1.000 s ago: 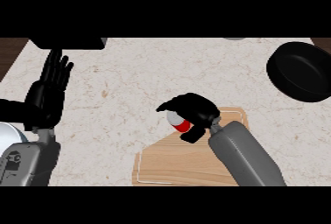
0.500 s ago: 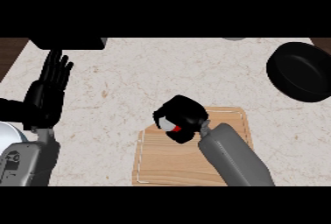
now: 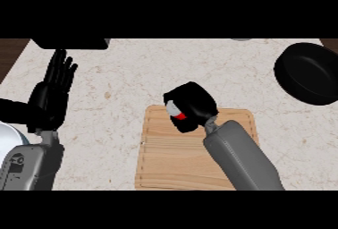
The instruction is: Pick the can from the cutting board and place it in the pot
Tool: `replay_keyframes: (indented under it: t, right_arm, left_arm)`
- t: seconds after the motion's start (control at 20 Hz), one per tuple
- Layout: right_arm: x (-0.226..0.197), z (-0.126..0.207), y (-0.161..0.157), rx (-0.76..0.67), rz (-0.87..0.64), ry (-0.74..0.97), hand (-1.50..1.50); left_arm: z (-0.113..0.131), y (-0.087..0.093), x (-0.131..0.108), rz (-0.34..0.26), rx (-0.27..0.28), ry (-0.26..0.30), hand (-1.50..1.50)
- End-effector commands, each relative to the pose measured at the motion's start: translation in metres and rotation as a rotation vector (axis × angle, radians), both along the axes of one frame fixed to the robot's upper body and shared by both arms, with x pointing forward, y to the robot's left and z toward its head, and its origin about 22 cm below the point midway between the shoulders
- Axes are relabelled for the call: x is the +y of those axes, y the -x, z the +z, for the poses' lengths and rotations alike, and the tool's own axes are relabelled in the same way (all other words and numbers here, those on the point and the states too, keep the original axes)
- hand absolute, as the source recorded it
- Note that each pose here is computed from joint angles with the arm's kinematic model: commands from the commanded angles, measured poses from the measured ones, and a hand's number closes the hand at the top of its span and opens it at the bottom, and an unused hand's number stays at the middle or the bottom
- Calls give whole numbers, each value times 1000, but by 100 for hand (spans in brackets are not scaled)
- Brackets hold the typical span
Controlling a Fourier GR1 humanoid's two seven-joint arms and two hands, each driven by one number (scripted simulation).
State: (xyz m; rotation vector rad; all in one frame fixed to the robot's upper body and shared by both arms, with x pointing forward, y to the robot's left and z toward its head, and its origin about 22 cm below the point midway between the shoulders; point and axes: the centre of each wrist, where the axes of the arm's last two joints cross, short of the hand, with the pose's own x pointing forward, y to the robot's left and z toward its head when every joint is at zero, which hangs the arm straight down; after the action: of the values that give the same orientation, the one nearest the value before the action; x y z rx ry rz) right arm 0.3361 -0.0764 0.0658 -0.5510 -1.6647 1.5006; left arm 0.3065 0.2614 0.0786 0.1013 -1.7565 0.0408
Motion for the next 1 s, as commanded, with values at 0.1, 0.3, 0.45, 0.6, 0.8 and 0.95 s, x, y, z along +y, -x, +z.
replay_keyframes:
  t: [0.1, 0.3, 0.45, 0.6, 0.8, 0.95]
  right_arm:
    - [6, 38, -36, -7, -512, -9, 150]
    - [22, 77, -46, -164, -735, -88, 150]
    - [36, 116, -51, -286, -881, -74, 150]
    - [35, 125, -54, -394, -985, -136, 150]
    - [-3, 143, -67, -541, -1104, -139, 150]
    - [-20, 154, -55, -583, -1138, -177, 150]
  left_arm:
    - [9, -9, -12, -42, -13, -9, 0]
    - [4, -8, -20, -44, -12, -2, 0]
    - [2, -8, 1, -19, -10, -3, 0]
    - [13, -2, 4, -8, -19, -10, 0]
    - [-1, 4, 15, -1, 8, -9, 0]
    - [-1, 6, -1, 7, 7, 12, 0]
